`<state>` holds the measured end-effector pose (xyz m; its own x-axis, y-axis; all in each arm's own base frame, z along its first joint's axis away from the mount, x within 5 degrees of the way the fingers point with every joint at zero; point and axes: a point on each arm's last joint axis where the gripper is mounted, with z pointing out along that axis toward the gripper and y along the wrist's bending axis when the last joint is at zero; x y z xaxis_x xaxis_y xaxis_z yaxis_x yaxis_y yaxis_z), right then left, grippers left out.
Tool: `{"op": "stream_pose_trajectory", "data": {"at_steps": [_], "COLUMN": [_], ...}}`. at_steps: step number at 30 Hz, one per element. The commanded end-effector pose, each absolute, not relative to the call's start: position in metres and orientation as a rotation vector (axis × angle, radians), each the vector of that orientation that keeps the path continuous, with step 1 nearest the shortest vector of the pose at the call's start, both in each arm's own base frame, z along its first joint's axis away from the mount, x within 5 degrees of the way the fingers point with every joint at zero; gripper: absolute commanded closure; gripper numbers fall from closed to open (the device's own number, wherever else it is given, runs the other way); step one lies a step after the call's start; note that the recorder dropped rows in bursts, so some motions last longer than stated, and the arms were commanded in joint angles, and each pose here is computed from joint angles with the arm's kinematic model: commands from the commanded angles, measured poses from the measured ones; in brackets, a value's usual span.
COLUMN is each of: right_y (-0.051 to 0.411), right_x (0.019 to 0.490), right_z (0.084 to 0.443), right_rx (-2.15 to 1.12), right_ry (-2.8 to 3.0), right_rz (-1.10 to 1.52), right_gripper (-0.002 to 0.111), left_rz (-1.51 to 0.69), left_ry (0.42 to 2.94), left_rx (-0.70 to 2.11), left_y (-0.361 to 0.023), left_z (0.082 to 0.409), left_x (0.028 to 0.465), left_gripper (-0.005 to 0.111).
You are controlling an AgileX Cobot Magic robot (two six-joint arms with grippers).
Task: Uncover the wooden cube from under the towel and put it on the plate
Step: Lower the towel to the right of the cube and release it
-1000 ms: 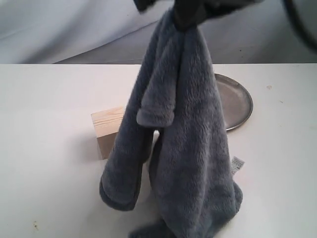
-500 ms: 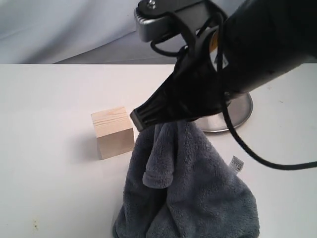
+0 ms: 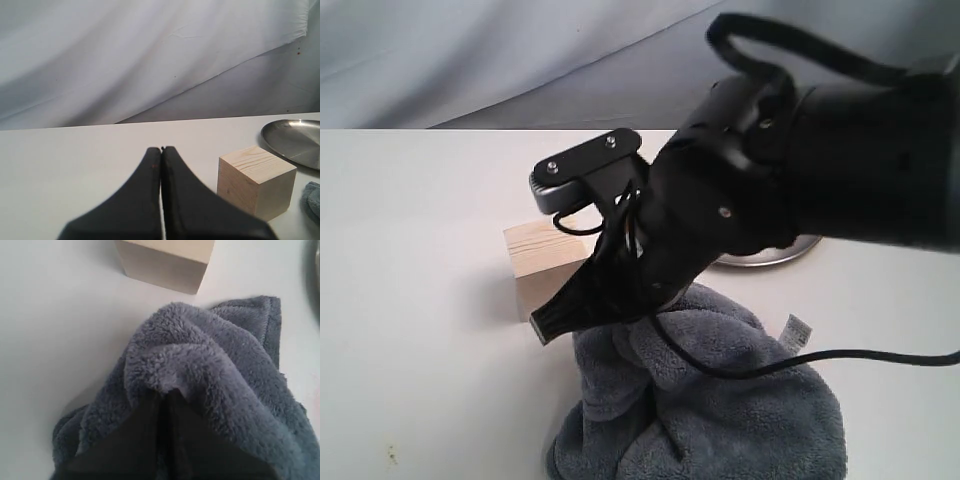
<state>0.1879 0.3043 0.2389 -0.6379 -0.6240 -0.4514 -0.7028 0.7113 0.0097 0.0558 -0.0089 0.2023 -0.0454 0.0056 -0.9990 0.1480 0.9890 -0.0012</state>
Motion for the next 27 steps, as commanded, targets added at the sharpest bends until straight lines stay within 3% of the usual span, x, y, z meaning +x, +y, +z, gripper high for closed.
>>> {"op": "stream_pose_trajectory", "data": {"at_steps": [1, 12, 23, 25, 27], "right_y": [0.316, 0.332, 0.334, 0.335, 0.333], "right_x": [0.192, 0.197, 0.194, 0.193, 0.191], "right_z": [0.207, 0.143, 0.132, 0.135, 0.14], "right_rx": [-1.039, -1.075, -1.026, -1.032, -1.037], "right_ry": [2.54, 2.641, 2.712, 2.715, 2.725], "right_rz": [0.249, 0.216, 0.248, 0.282, 0.275], "right_gripper": [0.108, 0.108, 0.107, 0.094, 0.072], "left_rz": [-0.123, -0.123, -0.123, -0.123, -0.123], "left_ry": [1.612, 1.612, 1.612, 1.612, 1.612], "left_rx": [0.12, 0.12, 0.12, 0.12, 0.12], "left_y": [-0.009, -0.009, -0.009, -0.009, -0.009], "left_z": [0.201, 0.201, 0.201, 0.201, 0.201], "left_x": [0.056, 0.056, 0.056, 0.056, 0.056], "left_gripper": [0.107, 0.107, 0.107, 0.107, 0.107]}}
